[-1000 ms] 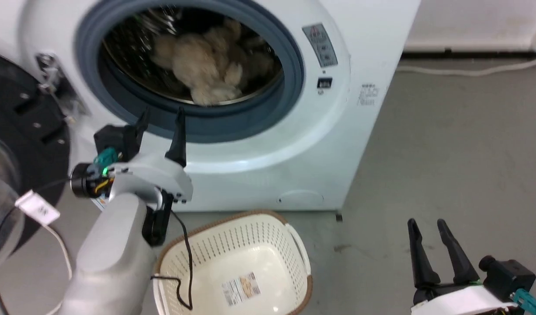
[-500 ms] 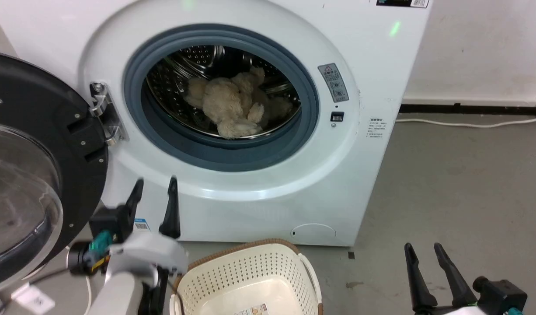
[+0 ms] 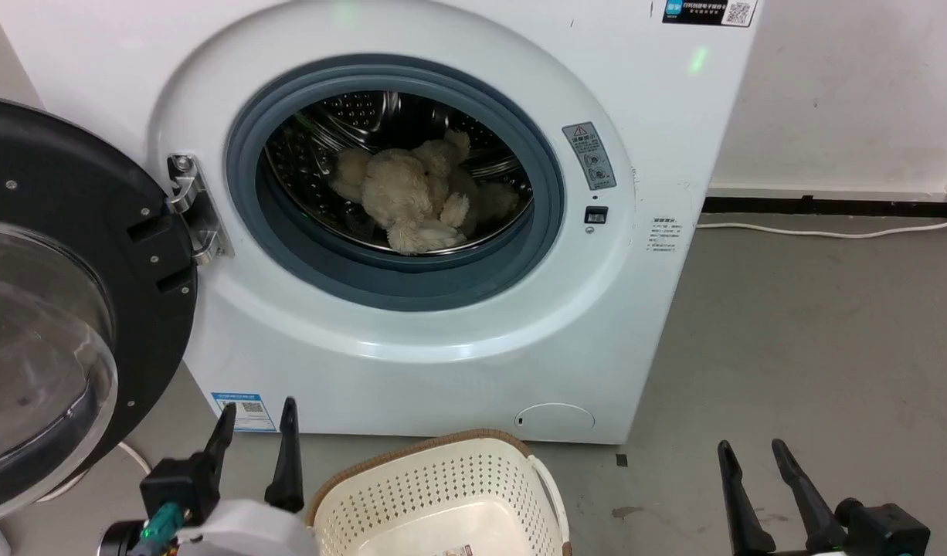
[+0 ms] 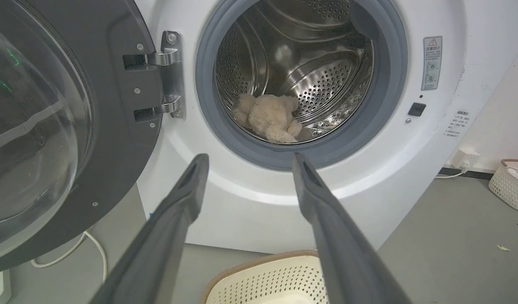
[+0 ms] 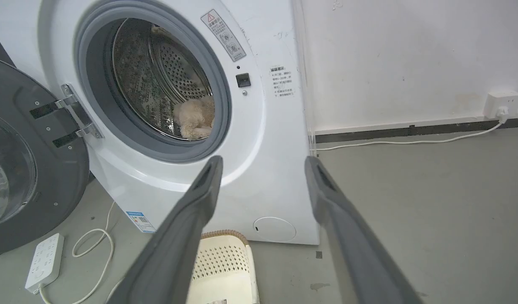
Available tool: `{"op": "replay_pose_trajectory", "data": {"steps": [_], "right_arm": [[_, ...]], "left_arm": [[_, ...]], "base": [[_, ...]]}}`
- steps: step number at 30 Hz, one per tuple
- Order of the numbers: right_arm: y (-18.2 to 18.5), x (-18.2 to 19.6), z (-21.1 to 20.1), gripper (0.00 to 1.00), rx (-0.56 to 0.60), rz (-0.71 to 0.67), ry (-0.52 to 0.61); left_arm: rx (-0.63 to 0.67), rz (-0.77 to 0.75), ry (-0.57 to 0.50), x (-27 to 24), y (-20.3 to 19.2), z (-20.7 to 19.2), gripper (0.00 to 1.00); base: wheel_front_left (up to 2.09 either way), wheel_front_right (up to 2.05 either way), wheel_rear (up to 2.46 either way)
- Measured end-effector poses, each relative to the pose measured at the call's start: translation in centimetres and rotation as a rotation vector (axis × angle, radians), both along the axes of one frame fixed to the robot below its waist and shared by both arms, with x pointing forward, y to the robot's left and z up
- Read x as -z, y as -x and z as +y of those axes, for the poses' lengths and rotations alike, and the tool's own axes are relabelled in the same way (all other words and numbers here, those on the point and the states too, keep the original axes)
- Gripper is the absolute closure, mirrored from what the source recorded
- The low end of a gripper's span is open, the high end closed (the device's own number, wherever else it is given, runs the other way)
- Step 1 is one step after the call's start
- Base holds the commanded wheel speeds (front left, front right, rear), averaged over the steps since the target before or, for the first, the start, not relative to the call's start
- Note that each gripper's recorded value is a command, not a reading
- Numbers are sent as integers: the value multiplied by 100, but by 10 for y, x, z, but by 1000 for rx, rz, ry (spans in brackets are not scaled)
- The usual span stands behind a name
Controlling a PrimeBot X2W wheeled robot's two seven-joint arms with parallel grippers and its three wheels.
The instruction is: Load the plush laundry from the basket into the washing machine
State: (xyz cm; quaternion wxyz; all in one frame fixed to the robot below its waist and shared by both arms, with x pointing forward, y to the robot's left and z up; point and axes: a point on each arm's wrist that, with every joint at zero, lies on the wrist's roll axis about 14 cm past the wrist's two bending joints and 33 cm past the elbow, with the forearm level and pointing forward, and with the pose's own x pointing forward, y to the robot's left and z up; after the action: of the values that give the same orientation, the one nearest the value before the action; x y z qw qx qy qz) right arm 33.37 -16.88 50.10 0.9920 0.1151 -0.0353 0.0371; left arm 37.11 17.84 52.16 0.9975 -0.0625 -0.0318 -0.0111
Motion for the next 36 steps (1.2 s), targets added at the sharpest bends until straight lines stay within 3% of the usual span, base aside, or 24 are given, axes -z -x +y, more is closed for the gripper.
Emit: {"op": "replay_pose_trajectory", "data": {"steps": [16,34,35,36], "right_arm": [[6,6,-12,0,25,30,91],[8,6,-10,0,18,42,93],[8,6,-10,100,17,42,93],[7,6,-10,100,18,42,93]], "left_arm": [[-7,76,-5,18,18,2,0],[-12,85,-23,23,20,6,0],[-10,84,-24,23,20,5,100],[-10,85,-24,23,20,5,100]], "base": [[0,0,0],[0,0,0],[0,0,0],[0,0,0]]}}
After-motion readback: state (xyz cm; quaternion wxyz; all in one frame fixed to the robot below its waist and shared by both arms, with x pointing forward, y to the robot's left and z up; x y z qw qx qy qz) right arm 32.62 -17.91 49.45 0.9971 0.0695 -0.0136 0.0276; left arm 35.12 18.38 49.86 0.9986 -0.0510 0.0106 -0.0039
